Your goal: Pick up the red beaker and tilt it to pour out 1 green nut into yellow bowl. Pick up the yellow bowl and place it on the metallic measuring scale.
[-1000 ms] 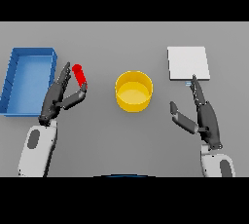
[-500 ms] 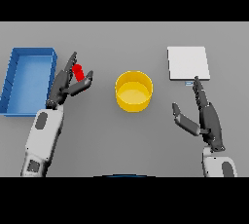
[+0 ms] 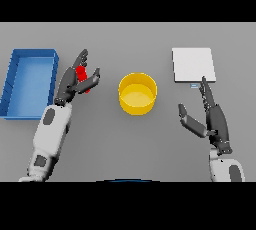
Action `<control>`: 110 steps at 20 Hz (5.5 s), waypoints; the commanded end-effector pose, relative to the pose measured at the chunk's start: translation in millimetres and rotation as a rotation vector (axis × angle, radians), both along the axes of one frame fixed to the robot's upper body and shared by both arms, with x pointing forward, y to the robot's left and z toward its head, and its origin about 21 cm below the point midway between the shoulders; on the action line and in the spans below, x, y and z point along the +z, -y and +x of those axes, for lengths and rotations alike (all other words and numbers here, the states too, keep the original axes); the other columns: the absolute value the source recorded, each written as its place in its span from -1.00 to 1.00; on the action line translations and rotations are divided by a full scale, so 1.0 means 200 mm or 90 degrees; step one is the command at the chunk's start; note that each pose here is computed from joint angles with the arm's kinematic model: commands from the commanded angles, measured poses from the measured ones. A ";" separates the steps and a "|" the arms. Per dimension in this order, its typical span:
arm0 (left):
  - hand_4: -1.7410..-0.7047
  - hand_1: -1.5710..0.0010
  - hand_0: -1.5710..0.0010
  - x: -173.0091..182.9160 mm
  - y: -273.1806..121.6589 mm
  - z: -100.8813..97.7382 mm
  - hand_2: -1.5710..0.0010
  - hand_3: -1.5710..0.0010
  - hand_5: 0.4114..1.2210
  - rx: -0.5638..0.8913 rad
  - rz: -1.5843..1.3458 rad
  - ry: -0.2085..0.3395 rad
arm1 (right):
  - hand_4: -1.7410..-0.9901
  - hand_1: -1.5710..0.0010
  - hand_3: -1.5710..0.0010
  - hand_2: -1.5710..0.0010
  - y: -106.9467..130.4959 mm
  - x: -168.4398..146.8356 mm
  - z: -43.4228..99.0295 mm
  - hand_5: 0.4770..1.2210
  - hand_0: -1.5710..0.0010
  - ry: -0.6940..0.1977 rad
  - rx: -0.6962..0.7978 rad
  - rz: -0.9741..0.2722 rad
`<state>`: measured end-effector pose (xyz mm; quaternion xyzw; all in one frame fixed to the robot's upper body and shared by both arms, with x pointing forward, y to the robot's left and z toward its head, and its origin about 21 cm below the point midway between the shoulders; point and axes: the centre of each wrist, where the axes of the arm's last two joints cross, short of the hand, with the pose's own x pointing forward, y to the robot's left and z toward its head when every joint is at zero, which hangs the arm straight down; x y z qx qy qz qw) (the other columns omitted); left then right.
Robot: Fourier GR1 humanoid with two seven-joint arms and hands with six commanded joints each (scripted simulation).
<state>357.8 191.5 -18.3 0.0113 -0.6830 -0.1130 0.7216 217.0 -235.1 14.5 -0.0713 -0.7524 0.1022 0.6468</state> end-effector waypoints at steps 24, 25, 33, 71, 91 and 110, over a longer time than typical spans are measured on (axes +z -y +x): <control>-0.98 -0.99 -0.99 0.35 0.10 0.07 -0.99 -0.99 0.75 -0.068 0.235 0.152 | 0.33 1.00 1.00 1.00 -0.06 0.00 0.01 -0.42 1.00 0.013 0.009 -0.038; -0.98 -0.99 -0.99 0.36 0.11 0.06 -0.99 -0.99 0.75 -0.082 0.258 0.152 | 0.33 1.00 1.00 1.00 -0.05 0.00 0.00 -0.42 1.00 0.013 0.008 -0.036; -0.99 -1.00 -1.00 0.46 0.24 0.09 -1.00 -1.00 0.76 -0.172 0.490 0.198 | 0.28 1.00 1.00 1.00 -0.06 0.00 0.01 -0.35 1.00 0.002 0.014 -0.033; -0.96 -1.00 -1.00 0.65 0.92 0.18 -1.00 -1.00 1.00 -0.595 1.569 0.531 | 0.56 1.00 1.00 1.00 -0.06 -0.01 0.00 -0.58 1.00 0.016 -0.017 -0.037; -0.99 -1.00 -1.00 1.79 0.11 0.63 -1.00 -0.78 1.00 0.016 0.969 0.218 | 0.63 1.00 1.00 1.00 -0.11 -0.02 0.04 -0.60 1.00 0.032 0.002 -0.035; -1.00 -1.00 -1.00 0.87 -0.78 0.35 -1.00 -0.76 1.00 0.383 0.344 -0.149 | 0.44 1.00 1.00 1.00 -0.09 -0.04 0.06 -0.38 1.00 0.035 0.047 -0.028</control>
